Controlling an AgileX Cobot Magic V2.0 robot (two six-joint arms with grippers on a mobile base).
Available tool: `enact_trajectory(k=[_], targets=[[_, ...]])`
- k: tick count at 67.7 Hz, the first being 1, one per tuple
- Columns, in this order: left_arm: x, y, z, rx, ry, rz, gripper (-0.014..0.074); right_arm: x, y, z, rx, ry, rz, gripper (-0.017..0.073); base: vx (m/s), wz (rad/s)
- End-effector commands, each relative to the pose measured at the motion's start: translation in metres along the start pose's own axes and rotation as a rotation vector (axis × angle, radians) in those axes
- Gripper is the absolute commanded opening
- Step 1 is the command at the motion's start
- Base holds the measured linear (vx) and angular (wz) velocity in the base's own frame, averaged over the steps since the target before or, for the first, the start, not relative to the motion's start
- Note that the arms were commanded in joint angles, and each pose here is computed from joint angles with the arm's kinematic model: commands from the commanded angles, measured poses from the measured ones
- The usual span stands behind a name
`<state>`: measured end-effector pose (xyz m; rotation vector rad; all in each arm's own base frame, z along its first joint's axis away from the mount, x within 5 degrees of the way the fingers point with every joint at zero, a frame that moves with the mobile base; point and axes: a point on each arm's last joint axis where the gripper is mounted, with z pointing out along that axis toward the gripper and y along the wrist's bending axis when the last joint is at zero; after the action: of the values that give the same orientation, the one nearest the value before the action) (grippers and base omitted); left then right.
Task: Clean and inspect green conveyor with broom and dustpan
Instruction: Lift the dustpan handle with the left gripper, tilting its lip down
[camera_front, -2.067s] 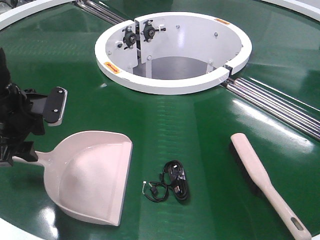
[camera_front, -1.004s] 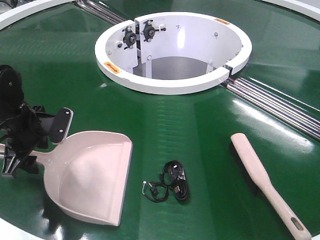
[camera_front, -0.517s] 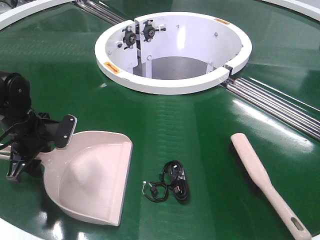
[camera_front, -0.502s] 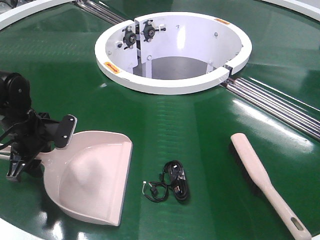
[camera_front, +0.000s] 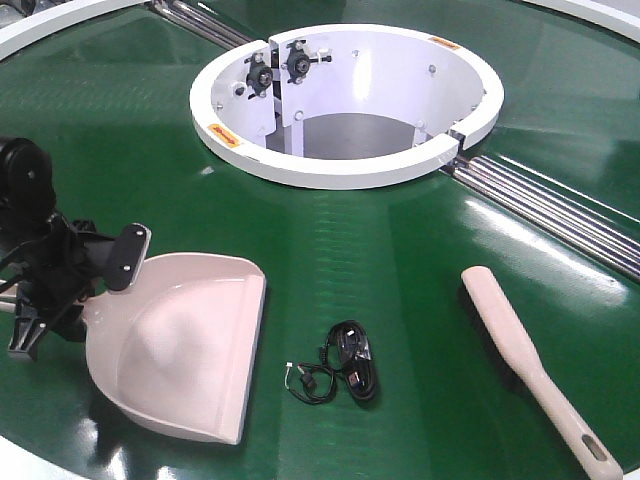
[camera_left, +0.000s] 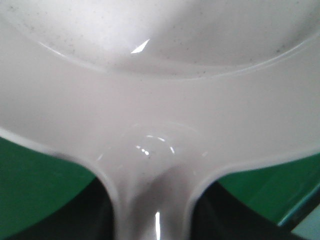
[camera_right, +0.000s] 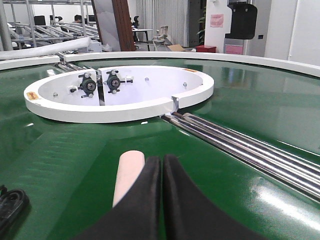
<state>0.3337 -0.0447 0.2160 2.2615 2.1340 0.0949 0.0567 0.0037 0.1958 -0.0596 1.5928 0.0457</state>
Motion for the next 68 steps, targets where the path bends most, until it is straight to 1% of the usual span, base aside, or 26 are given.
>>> enact_trajectory(k=[1,10,13,17,20,24,28,31,33,39,48,54,61,64,68], targets=[[-0.002,-0.003,-0.033,-0.1,-0.025,-0.009,-0.0008,-0.001,0.0,-0.001,0.004,-0.074,-0.018,-0.001,0.0,0.0],[-0.001,-0.006,-0.042,-0.127,-0.028,-0.014,-0.0008,-0.001,0.0,-0.001,0.004,-0.074,-0.018,-0.001,0.0,0.0],[-0.002,-0.006,-0.042,-0.125,-0.029,-0.025,-0.0008,-0.001,0.0,-0.001,0.004,-0.074,-0.018,-0.001,0.0,0.0],[-0.004,-0.006,-0.042,-0.121,-0.031,-0.061,-0.0008,-0.001,0.0,-0.001,0.004,-0.074,-0.018,-0.001,0.0,0.0],[-0.007,-0.007,-0.042,-0.123,-0.032,-0.07,-0.0008,-0.001,0.0,-0.001,0.004,-0.074,-0.018,-0.001,0.0,0.0],[-0.011,-0.006,-0.043,-0.131,-0.026,-0.055,-0.0008,-0.001,0.0,-0.001,0.004,-0.074,-0.018,-0.001,0.0,0.0],[-0.016,-0.006,-0.042,-0.142,0.004,-0.019,-0.0008,-0.001,0.0,-0.001,0.004,-0.074,-0.018,-0.001,0.0,0.0],[-0.018,-0.006,-0.043,-0.152,0.023,-0.001,-0.0008,-0.001,0.0,-0.001,0.004,-0.074,-0.018,-0.001,0.0,0.0],[-0.02,-0.005,-0.042,-0.156,0.032,0.002,-0.0008,-0.001,0.0,-0.001,0.004,-0.074,-0.018,-0.001,0.0,0.0],[-0.024,-0.005,-0.041,-0.163,0.045,-0.002,-0.0008,-0.001,0.0,-0.001,0.004,-0.074,-0.018,-0.001,0.0,0.0],[-0.031,-0.004,-0.033,-0.132,0.053,-0.018,-0.0008,-0.001,0.0,-0.001,0.004,-0.074,-0.018,-0.001,0.0,0.0],[-0.037,-0.004,-0.028,-0.113,0.055,-0.004,-0.0008,-0.001,0.0,-0.001,0.004,-0.074,-0.018,-0.001,0.0,0.0],[-0.04,-0.004,-0.024,-0.094,0.066,-0.003,-0.0008,-0.001,0.0,-0.001,0.004,-0.074,-0.018,-0.001,0.0,0.0],[-0.04,-0.004,-0.022,-0.086,0.079,-0.01,-0.0008,-0.001,0.0,-0.001,0.004,-0.074,-0.018,-0.001,0.0,0.0],[-0.039,-0.004,-0.021,-0.079,0.086,-0.032,-0.0008,-0.001,0.0,-0.001,0.004,-0.074,-0.018,-0.001,0.0,0.0]])
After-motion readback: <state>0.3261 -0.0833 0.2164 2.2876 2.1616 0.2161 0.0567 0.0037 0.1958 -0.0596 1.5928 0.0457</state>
